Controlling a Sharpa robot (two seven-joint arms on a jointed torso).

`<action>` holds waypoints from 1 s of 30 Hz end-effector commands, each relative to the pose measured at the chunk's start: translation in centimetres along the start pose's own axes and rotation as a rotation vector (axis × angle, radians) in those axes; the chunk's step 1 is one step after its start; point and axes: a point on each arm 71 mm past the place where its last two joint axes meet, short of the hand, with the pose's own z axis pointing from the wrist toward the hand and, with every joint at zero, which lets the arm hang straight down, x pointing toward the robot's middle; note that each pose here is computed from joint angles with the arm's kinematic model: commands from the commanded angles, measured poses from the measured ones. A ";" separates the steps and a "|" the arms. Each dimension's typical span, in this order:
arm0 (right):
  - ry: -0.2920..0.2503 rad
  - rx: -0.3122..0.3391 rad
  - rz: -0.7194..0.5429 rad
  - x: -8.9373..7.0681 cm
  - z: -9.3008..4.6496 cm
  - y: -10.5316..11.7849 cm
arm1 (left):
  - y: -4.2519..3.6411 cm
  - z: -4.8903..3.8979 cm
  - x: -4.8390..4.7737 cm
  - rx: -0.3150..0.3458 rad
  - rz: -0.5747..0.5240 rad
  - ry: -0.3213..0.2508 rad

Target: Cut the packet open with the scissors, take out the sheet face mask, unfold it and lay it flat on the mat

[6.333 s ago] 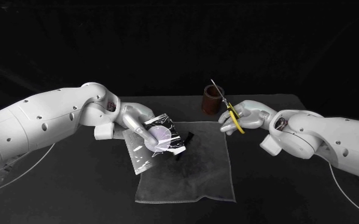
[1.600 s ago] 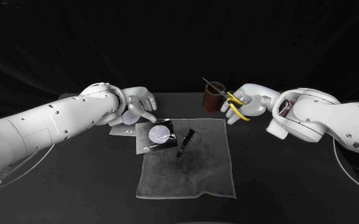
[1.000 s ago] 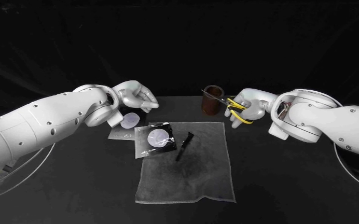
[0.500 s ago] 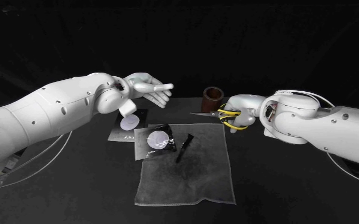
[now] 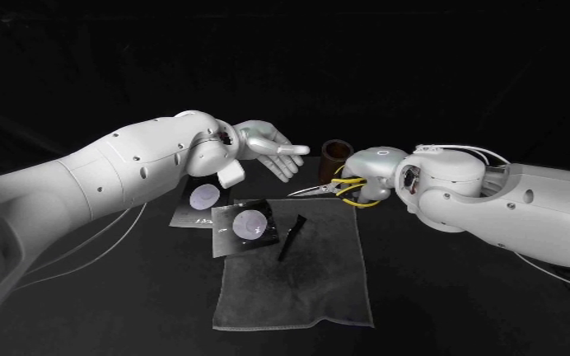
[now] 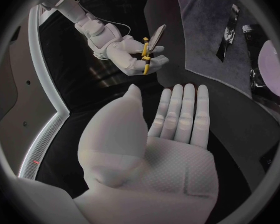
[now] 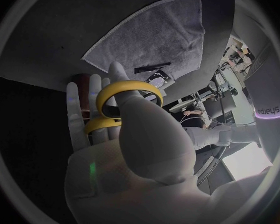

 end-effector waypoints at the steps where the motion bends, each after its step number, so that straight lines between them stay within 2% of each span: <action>1: -0.017 0.009 -0.083 -0.4 0.0 0.7 | -0.43 0.42 1.03 -0.026 0.080 0.078; 7: -0.027 -0.014 -0.101 -0.6 -0.1 1.7 | -1.13 0.83 2.63 -0.033 0.114 0.149; 14: -0.031 -0.034 -0.115 -0.7 0.0 2.5 | -1.48 0.96 3.80 -0.031 0.116 0.226; 23: -0.029 -0.041 -0.121 -0.7 0.2 2.8 | -1.76 0.80 4.40 0.003 0.025 0.298; 30: -0.052 -0.049 -0.118 -0.9 0.2 3.0 | -1.74 0.68 5.38 -0.011 0.013 0.400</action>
